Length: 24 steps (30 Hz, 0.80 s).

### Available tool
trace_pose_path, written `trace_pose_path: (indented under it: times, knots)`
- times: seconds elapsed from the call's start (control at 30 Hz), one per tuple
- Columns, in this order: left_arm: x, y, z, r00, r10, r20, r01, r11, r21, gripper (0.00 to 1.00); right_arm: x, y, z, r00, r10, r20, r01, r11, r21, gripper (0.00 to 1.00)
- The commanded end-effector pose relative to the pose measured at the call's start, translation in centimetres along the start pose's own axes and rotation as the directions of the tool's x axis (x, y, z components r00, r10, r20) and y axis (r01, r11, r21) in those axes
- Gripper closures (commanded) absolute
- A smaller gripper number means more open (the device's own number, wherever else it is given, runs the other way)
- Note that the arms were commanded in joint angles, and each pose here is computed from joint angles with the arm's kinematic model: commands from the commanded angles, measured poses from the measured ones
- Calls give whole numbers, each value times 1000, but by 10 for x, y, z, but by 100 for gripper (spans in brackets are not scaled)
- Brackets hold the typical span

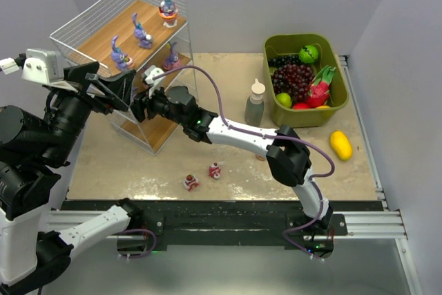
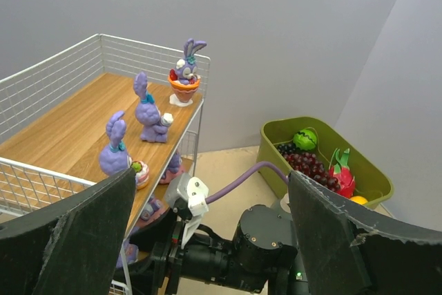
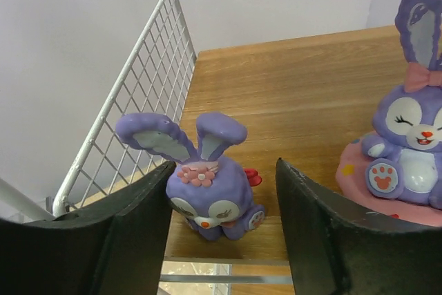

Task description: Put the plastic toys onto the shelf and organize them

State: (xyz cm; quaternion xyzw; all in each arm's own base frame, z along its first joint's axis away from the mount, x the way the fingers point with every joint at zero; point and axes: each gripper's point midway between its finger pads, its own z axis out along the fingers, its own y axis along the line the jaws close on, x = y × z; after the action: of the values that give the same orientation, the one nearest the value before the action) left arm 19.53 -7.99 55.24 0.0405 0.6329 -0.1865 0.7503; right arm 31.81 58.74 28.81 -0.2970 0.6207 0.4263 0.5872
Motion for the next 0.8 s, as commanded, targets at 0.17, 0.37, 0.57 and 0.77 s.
trace_pose_path:
  times: [0.17,0.37,0.57,0.77]
  knots:
    - [-3,3,2,1000,13,6,-13,1000,-15,5,-45,19,-14,998,-1,64,4,999,-42,30]
    - [-2,3,1,1000,14,4,-14,1000,-17,5,-49,21,-19,997,-7,74,11,999,-50,20]
    - [-2,2,1,1000,11,4,-11,1000,-14,5,-53,25,-29,996,-26,85,32,997,-75,15]
    - [-2,1,2,1000,9,4,-9,1000,-9,5,-52,34,-38,996,-40,78,50,991,-126,15]
